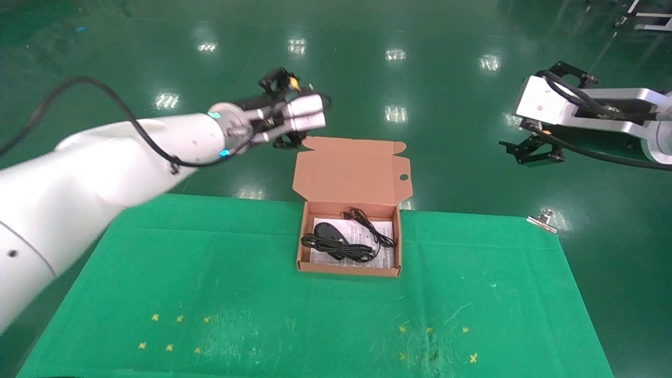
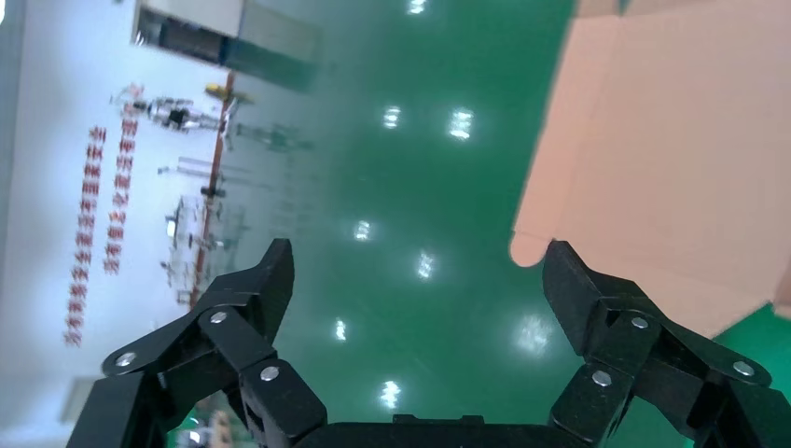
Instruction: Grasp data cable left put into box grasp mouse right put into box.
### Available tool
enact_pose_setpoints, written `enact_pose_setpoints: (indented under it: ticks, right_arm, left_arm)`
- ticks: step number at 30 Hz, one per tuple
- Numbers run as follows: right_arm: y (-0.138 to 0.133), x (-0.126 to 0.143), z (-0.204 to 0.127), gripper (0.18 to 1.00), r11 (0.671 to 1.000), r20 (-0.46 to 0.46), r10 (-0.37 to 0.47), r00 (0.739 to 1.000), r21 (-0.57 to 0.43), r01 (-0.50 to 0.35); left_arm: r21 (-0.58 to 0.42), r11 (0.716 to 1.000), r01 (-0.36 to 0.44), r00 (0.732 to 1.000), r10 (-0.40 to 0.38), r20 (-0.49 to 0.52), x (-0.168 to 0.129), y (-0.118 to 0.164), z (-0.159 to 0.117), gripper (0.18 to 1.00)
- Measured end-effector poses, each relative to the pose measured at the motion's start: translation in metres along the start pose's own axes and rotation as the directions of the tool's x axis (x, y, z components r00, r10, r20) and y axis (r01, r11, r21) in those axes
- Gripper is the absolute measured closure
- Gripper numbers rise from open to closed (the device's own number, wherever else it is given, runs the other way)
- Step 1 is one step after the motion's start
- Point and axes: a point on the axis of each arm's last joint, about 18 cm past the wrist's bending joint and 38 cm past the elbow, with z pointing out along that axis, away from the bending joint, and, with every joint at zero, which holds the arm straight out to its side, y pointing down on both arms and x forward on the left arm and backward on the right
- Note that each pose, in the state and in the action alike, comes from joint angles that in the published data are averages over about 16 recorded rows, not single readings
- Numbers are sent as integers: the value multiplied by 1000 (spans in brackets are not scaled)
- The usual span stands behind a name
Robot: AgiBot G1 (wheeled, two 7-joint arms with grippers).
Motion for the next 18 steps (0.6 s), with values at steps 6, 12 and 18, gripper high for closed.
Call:
enact_pose_setpoints:
  ticks: [6,12,18]
  right_arm:
    - [1,-23,0,178,996,94,75,993,38,-79]
    - [0,-49,-3,178,981,202,153,967,84,-173]
    - [-3,-69,-9,178,960,290,205,935,124,-249]
  left_arm:
    - [16,988,155,985,-153,-85,22,17,-12,212]
    - [38,946,323,932,-311,-184,45,32,-31,190]
    - [60,894,444,871,-415,-261,60,40,-51,184]
